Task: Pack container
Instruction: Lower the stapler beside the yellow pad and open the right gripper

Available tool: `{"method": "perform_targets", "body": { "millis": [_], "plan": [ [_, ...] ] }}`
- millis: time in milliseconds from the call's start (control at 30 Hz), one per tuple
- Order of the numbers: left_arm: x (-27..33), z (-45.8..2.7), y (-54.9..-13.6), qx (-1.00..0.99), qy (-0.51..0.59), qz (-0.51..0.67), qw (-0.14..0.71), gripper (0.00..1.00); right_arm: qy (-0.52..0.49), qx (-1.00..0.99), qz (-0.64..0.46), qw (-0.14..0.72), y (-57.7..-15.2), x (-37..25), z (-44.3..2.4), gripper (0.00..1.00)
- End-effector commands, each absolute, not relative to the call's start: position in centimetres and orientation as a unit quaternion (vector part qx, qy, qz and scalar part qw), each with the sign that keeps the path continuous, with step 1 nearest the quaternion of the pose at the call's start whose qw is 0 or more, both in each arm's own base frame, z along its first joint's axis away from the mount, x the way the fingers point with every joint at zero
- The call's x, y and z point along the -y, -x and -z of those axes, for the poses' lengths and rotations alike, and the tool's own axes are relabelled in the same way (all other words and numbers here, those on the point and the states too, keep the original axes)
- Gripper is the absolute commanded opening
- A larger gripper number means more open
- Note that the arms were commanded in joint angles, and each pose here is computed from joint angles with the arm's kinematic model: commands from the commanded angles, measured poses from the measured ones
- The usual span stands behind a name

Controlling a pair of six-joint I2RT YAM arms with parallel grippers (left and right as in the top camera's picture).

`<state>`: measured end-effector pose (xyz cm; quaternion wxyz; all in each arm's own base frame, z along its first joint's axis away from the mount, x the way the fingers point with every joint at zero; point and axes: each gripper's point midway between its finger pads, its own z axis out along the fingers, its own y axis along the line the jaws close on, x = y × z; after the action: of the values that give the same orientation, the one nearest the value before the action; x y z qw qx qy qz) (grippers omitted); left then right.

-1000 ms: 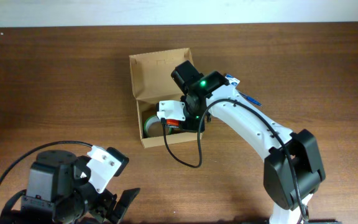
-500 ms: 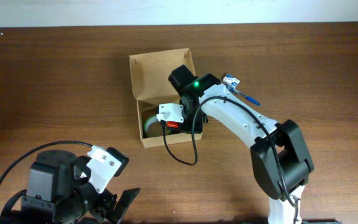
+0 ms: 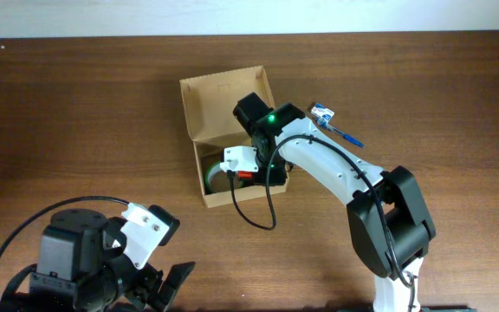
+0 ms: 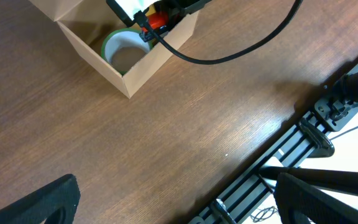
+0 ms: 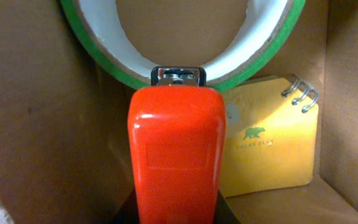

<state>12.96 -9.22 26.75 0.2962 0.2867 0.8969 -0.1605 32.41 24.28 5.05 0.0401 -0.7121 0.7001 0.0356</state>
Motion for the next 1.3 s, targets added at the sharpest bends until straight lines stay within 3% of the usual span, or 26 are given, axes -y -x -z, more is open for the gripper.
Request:
{"method": "perform_targets", "body": {
  "millis": [0,100,133,200,300,533,1267],
  "plan": [
    [9.5,-27.2,-12.8,-0.894,-0.285,0.170,0.300,0.99,0.723,-0.690,-0.018,0.041,-32.9,-24.6,-5.2,0.04],
    [9.5,-27.2,-12.8,-0.894,-0.285,0.170,0.300,1.00,0.726,-0.686,-0.017,0.039,-32.6,-24.8,-5.2,0.04],
    [9.5,-27.2,-12.8,-0.894,-0.285,0.170,0.300,1.00,0.728,-0.684,-0.017,0.039,-32.5,-25.0,-5.2,0.08],
    [9.5,-27.2,-12.8,-0.894,-0.285,0.170,0.300,1.00,0.731,-0.681,-0.016,0.040,-32.3,-25.2,-5.2,0.26],
    [9.5,-27.2,-12.8,-0.894,-0.285,0.170,0.300,1.00,0.734,-0.678,-0.015,0.039,-32.1,-25.5,-5.2,0.39],
    [9.5,-27.2,-12.8,-0.894,-0.285,0.170,0.300,1.00,0.737,-0.675,-0.015,0.040,-31.9,-25.8,-5.3,0.52],
    [9.5,-27.2,-12.8,-0.894,-0.285,0.170,0.300,1.00,0.702,-0.702,-0.007,0.121,-33.8,-27.3,-11.6,0.61]
  ]
}}
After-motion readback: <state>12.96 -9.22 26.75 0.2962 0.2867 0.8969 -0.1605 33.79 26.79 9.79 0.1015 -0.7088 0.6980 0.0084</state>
